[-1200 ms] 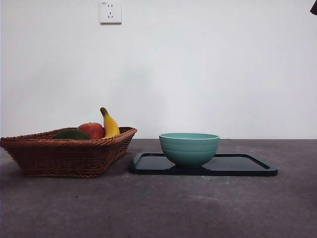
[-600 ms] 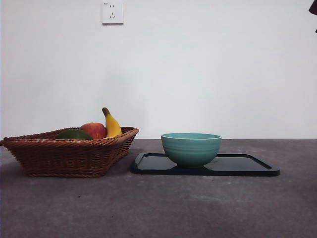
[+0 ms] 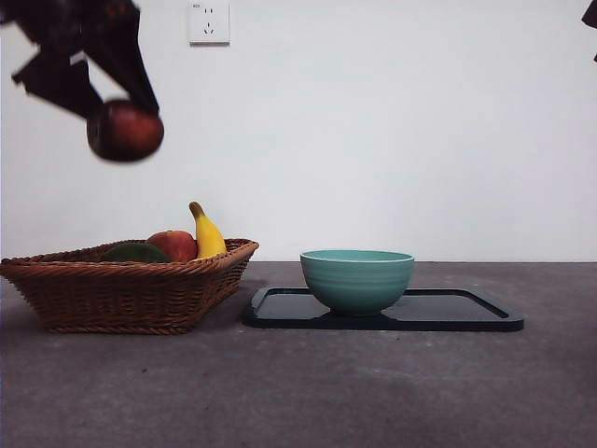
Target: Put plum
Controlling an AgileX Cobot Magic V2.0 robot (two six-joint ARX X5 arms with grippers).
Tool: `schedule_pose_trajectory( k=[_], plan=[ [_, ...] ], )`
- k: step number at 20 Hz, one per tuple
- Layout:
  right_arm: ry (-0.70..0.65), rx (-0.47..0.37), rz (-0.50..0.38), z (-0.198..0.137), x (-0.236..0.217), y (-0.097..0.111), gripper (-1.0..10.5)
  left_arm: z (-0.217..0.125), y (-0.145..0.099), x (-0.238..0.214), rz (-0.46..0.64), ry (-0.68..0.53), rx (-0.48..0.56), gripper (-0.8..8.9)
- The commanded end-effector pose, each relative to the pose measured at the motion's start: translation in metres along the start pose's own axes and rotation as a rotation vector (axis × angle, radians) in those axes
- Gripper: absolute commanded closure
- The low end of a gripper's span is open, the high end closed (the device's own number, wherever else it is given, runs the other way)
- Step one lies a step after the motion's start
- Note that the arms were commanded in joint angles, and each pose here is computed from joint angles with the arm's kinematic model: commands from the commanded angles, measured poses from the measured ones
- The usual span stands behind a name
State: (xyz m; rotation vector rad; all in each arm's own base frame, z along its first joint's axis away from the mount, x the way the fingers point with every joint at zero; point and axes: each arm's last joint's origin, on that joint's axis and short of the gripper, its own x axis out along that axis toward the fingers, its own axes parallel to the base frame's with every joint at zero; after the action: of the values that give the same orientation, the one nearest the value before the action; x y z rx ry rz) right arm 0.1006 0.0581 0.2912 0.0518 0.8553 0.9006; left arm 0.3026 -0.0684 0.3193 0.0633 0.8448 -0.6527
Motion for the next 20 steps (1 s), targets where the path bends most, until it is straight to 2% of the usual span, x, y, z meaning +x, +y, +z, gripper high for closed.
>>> schedule_pose_trajectory(
  k=[1,5,9,12,20],
  plan=[
    [-0.011,-0.024,0.007,0.003,-0.001,0.001,8.0,-0.013,0.006,0.017,0.01,-0.001,-0.006,5.7],
    [-0.012,-0.024,0.007,0.003,-0.001,0.001,8.0,-0.045,0.015,0.048,0.062,-0.009,-0.006,5.7],
    [-0.012,-0.023,0.007,0.003,-0.001,0.001,8.0,-0.062,0.022,0.065,0.132,-0.059,-0.025,5.7],
    [-0.011,-0.023,0.007,0.003,-0.001,0.001,8.0,-0.067,0.027,0.076,0.176,-0.069,-0.046,5.7],
    [-0.011,-0.022,0.008,0.003,-0.001,0.001,8.0,-0.074,0.037,0.101,0.172,-0.039,-0.088,5.64]
  ],
)
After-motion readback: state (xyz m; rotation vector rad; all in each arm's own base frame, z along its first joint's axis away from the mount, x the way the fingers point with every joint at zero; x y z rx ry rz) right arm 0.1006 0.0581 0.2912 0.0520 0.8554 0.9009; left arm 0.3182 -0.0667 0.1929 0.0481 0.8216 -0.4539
